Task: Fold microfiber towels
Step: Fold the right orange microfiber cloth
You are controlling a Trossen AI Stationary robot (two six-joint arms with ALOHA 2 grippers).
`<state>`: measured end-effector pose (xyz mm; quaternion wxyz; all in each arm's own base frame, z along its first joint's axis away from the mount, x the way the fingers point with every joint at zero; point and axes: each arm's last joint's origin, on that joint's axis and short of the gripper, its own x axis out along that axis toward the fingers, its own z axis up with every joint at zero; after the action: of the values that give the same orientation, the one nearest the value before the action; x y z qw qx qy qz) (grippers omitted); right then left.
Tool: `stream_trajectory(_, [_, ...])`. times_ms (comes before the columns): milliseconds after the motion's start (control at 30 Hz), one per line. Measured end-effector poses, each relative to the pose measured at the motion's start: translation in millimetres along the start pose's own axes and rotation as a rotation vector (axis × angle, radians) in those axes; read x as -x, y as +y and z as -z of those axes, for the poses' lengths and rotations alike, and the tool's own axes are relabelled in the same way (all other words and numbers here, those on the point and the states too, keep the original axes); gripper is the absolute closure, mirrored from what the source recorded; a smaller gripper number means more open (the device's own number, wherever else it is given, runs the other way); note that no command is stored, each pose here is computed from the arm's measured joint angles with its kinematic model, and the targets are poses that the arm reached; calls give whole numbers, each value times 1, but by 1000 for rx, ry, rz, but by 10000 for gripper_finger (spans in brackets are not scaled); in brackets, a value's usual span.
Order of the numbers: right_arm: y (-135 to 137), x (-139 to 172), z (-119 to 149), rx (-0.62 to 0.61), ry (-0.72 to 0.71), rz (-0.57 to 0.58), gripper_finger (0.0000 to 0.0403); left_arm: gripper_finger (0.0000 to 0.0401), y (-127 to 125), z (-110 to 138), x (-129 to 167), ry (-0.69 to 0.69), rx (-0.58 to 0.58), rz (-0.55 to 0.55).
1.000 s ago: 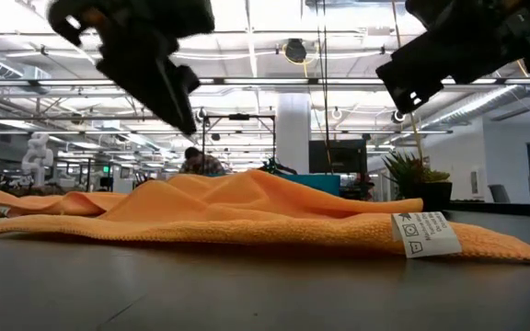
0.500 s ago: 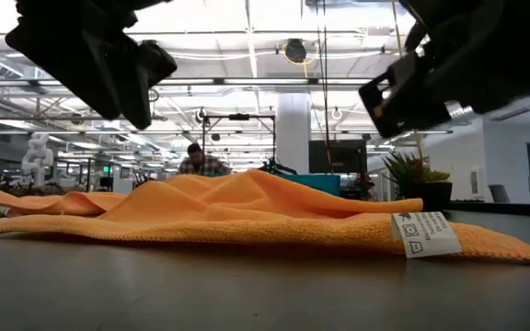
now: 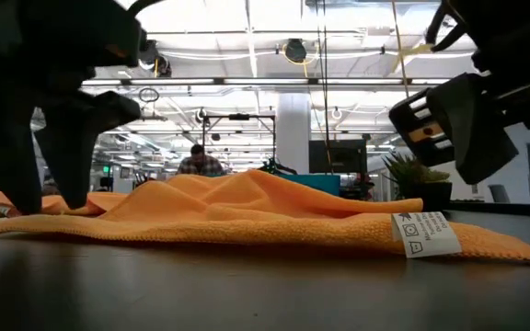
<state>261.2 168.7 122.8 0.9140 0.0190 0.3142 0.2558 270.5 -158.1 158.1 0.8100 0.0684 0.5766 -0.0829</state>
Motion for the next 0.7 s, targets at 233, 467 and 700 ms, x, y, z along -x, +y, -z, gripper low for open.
stream_trajectory(233, [3, 0, 6, 16, 35, 70, 234, 242, 1, 11, 2, 90, 49, -61])
stream_trajectory(467, [1, -5, 12, 34, 59, 91, 234, 242, -6, 12, 2, 71, 38, -76])
stream_trajectory(700, [-1, -14, 21, 19, 84, 97, 234, 242, -7, 12, 2, 68, 72, -77])
